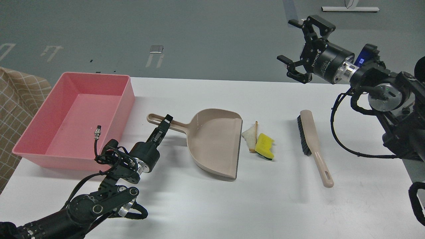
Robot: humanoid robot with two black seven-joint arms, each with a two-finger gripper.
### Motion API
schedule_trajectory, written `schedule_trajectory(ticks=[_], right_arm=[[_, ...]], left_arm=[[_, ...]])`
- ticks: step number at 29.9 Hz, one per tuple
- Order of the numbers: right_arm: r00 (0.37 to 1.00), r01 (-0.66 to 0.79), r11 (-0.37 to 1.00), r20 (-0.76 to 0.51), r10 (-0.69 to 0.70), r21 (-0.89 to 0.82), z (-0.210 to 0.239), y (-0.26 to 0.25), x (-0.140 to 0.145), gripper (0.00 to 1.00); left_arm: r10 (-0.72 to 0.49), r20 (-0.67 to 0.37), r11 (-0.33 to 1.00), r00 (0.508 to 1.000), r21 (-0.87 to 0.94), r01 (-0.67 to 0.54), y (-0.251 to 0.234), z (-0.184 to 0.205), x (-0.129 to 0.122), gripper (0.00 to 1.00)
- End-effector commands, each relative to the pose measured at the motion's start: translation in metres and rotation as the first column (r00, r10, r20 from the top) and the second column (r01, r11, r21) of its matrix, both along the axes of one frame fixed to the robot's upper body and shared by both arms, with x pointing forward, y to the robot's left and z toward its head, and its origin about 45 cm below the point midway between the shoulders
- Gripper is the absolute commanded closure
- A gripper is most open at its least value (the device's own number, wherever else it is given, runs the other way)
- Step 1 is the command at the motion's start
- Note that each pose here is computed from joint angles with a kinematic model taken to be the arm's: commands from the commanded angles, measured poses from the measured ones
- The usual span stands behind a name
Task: Sweep and dump garbage into bin
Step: 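Move the right gripper down toward the wooden brush handle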
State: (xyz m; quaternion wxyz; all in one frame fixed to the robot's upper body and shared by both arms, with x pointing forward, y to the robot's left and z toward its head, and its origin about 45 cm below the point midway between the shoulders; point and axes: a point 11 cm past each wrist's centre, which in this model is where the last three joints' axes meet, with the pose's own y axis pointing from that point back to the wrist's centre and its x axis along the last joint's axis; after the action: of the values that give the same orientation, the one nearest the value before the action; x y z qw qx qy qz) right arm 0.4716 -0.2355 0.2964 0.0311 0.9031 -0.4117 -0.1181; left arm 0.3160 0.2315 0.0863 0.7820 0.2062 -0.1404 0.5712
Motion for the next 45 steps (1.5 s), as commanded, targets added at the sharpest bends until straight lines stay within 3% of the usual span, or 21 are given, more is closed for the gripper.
schedule_trajectory(ticks=[1, 6, 15, 22, 33, 45], right_arm=[[1.000, -0.023, 0.992, -0.001, 0.023, -0.120, 0.001, -0.008, 0.000, 0.00], [0.996, -0.087, 0.942, -0.020, 0.085, -0.325, -0.001, -0.013, -0.004, 0.00], [0.988, -0.154, 0.839, -0.069, 0.139, -0.522, -0.007, -0.033, -0.019, 0.00], [0.972, -0.171, 0.649, -0.019, 0.234, -0.741, -0.002, -0.037, -0.021, 0.02], [0.928, -0.181, 0.434, -0.007, 0.371, -0.883, 0.002, -0.040, -0.043, 0.03], [0.880, -0.308, 0.262, -0.169, 0.444, -0.915, -0.028, -0.054, -0.101, 0.04]], left_arm=[[-0.005, 0.001, 1.000, 1.000, 0.010, 0.005, 0.002, 0.000, 0.000, 1.00], [-0.004, 0.003, 1.000, 1.000, 0.014, 0.004, 0.004, 0.001, 0.001, 1.00], [0.000, 0.004, 1.000, 1.000, 0.027, 0.000, 0.010, 0.001, 0.001, 1.00], [-0.004, 0.005, 1.000, 1.000, 0.030, 0.004, 0.010, 0.002, 0.002, 1.00], [-0.005, 0.006, 0.999, 1.000, 0.033, 0.004, 0.011, 0.002, 0.002, 1.00], [-0.010, 0.022, 0.999, 1.000, 0.035, 0.009, 0.010, 0.007, 0.008, 1.00]])
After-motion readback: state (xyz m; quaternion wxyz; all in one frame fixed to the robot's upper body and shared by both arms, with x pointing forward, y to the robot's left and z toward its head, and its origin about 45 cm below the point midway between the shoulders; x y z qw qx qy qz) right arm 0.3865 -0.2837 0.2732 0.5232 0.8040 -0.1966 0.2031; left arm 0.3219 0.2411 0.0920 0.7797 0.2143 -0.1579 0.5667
